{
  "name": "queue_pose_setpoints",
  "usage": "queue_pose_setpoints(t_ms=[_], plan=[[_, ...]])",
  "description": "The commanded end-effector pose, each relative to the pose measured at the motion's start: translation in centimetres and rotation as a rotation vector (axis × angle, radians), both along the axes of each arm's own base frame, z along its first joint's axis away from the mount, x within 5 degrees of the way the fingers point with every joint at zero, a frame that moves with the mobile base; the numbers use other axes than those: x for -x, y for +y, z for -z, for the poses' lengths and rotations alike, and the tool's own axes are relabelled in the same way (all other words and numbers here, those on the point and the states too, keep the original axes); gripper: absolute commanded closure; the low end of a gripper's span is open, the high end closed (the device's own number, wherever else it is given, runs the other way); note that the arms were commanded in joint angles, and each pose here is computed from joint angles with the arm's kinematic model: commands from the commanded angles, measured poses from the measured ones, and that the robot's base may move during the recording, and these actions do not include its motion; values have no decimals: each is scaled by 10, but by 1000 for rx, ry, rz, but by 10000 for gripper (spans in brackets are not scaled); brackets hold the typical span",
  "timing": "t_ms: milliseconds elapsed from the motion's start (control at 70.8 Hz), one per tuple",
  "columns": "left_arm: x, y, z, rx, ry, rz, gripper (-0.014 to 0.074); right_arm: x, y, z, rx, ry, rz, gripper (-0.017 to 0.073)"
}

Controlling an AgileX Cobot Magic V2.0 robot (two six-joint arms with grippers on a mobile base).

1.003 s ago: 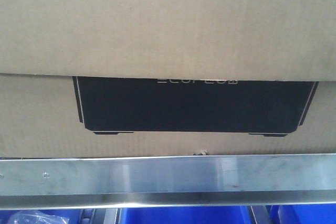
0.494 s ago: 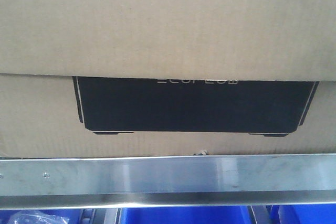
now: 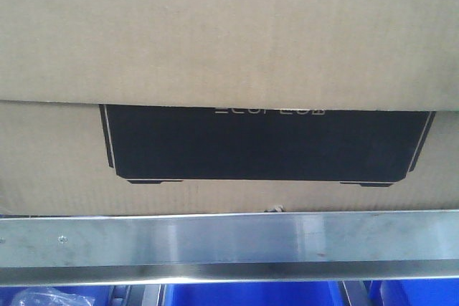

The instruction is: Grab box from left shelf to table start

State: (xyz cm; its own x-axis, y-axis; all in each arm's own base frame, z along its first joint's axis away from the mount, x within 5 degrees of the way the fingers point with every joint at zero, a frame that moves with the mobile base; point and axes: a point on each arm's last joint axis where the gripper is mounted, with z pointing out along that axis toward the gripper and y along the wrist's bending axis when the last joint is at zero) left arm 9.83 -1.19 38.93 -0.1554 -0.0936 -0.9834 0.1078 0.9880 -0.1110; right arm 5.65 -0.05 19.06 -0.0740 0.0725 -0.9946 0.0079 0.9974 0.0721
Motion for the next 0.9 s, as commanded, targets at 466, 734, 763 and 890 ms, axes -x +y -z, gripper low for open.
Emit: queue_pose_setpoints(t_ms=[466,734,763,890], plan=[[-115,-59,-42,8,301,284,181,2,1,-15,6,-123,-7,502],[-169,-76,-41,-25,467,316,182,2,1,-15,6,-123,-7,502],[-173,-77,-39,-30,489,321,182,2,1,-15,6,-123,-7,502],[-185,-81,-35,-44,550,331,183,2,1,-15,6,-123,-7,502]])
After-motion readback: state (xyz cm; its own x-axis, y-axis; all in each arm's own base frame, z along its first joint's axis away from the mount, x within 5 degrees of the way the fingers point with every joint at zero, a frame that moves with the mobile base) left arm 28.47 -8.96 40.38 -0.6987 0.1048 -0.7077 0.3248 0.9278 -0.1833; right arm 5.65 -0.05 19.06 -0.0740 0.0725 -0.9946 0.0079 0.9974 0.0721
